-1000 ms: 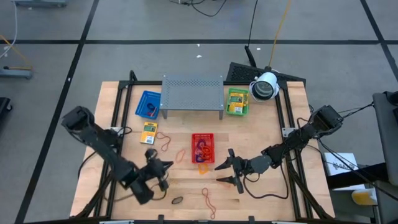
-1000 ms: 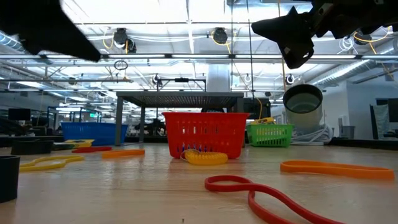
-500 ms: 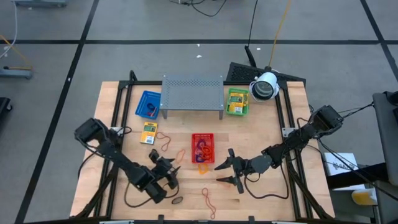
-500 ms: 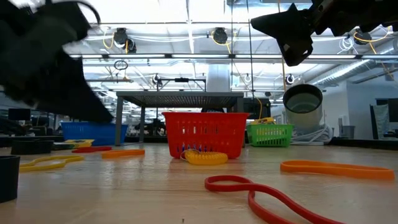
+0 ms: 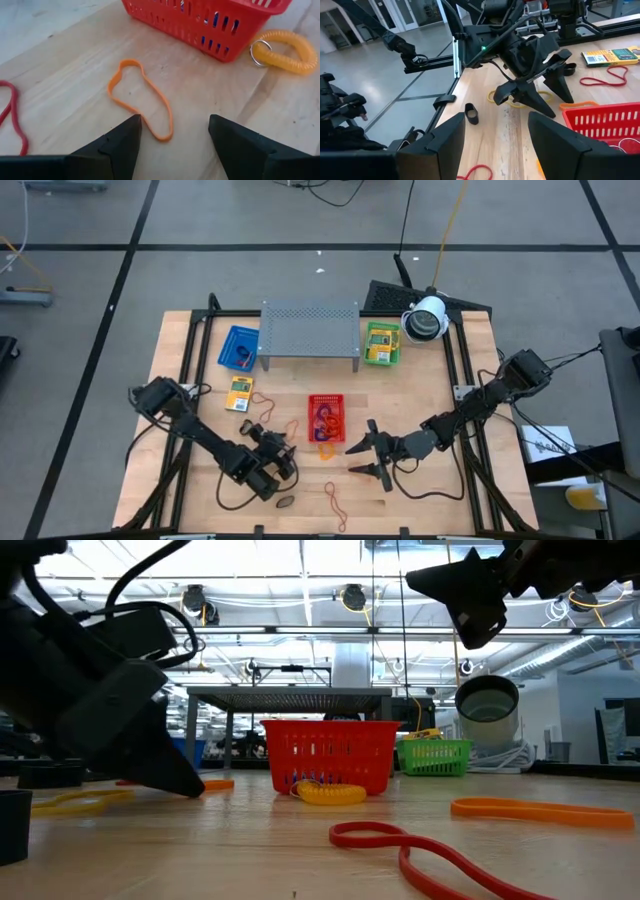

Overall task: Pick & Place Office Desk Supplies
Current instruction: Put the top left orange rubber band into the blue basket

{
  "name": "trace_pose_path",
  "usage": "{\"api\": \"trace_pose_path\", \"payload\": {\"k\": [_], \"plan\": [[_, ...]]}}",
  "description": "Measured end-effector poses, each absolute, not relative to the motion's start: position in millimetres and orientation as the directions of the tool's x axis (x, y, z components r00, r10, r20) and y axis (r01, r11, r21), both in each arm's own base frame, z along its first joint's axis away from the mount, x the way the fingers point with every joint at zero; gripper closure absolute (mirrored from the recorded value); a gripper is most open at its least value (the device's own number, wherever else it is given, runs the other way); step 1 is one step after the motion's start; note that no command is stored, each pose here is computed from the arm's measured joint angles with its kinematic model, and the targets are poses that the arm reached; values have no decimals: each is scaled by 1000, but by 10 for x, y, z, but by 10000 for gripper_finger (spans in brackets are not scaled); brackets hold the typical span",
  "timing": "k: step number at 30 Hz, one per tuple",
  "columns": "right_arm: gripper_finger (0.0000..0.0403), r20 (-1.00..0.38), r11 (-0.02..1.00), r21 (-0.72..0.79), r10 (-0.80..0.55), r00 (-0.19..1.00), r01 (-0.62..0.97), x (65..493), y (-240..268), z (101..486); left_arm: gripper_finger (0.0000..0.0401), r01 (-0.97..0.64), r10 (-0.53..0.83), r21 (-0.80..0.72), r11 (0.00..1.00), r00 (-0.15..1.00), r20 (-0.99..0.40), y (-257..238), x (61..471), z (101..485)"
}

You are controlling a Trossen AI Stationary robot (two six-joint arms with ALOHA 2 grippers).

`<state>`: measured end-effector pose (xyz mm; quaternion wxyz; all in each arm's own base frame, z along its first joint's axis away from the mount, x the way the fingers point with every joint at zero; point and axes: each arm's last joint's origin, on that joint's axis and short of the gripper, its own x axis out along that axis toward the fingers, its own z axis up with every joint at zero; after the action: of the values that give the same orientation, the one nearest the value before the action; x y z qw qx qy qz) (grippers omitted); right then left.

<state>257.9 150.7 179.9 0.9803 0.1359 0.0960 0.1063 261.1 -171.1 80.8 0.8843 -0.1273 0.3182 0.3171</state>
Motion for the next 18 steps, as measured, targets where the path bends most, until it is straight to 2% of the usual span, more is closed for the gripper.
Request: {"api": "trace_pose_path", "payload": {"k": [7,11,14,18], "plan": [[195,-162,941,286,234,959,-181,2579,1506,1796,157,-667,500,-11,745,569,-653,-1589,2685,802],[195,-162,941,286,233,959,-181,2579,1506,1796,183,-685,494,-16,728,541,-680,-1495,2739,796],[195,-162,941,286,233,959,-180,2579,1506,1796,239,-688,470,-22,726,518,-714,-1452,2758,786],[195,-162,941,286,233,959,-180,2579,1506,1796,358,-670,460,-10,742,520,-720,-1471,2749,782]]}}
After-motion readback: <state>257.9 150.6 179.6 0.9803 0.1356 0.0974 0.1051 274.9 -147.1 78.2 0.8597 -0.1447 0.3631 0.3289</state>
